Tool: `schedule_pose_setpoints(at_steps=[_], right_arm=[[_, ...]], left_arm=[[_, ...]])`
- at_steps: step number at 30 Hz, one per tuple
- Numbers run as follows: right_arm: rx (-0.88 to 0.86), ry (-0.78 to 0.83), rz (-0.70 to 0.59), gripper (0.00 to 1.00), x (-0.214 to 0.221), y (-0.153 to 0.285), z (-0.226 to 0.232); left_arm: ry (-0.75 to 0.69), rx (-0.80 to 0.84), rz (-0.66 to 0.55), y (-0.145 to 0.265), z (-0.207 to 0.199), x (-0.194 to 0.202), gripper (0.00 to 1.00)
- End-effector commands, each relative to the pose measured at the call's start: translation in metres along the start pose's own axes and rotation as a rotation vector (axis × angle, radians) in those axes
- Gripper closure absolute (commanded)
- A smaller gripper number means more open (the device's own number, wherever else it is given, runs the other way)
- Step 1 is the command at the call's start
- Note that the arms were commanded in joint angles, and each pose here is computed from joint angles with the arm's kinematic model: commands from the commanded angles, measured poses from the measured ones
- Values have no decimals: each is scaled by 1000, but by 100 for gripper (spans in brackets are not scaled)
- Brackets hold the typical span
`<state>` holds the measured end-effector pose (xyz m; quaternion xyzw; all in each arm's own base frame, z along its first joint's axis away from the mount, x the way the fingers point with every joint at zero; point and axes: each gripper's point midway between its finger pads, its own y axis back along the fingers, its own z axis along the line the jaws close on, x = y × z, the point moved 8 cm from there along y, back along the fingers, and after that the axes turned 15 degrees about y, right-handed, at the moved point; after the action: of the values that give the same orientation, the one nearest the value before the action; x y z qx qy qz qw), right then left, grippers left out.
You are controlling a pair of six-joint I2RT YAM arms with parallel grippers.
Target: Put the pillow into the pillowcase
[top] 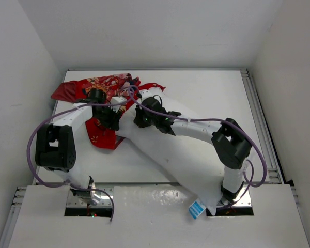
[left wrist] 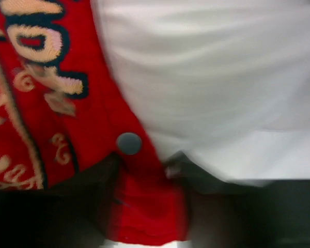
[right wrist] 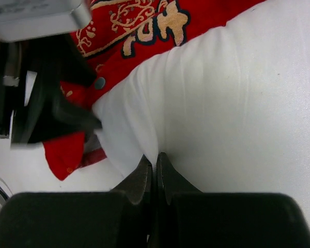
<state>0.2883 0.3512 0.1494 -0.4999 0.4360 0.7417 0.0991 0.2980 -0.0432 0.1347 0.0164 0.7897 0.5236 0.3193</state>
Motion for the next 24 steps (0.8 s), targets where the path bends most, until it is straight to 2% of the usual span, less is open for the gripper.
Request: schedule_pose_setpoints(at_steps=[1, 2, 3, 8, 12, 13, 15, 16, 17, 18, 24], right_arm=[[-32, 11, 109, 100, 25, 6, 3], [-31, 12, 109, 100, 25, 7, 2], [-32, 18, 111, 100, 26, 8, 2], [-61, 42, 101, 100, 26, 12, 4], [-62, 41, 79, 100, 22, 23, 3], [-67, 41, 20, 100, 10, 27, 5], [-53, 37, -12, 100, 4, 33, 2], [-47, 30, -28, 100, 1, 34, 0], [-46, 16, -44, 100, -4, 37, -1], [-41, -1, -43, 100, -5, 36, -7], [-45, -29, -29, 100, -1, 34, -10]], left_arm=[[-30, 54, -42, 3, -1, -22, 73], [-23, 90, -20, 3, -4, -19, 89], [-27, 130, -47, 8, -7, -27, 100], [-74, 255, -106, 36, -30, -46, 100], [-111, 295, -193, 65, -45, -71, 100], [-115, 295, -205, 72, -48, -74, 98], [-128, 288, -223, 79, -50, -79, 85], [-142, 278, -229, 81, -52, -81, 85], [-148, 265, -228, 82, -51, -81, 88], [-152, 232, -222, 82, -48, -80, 100], [-141, 224, -204, 79, -44, -79, 100]])
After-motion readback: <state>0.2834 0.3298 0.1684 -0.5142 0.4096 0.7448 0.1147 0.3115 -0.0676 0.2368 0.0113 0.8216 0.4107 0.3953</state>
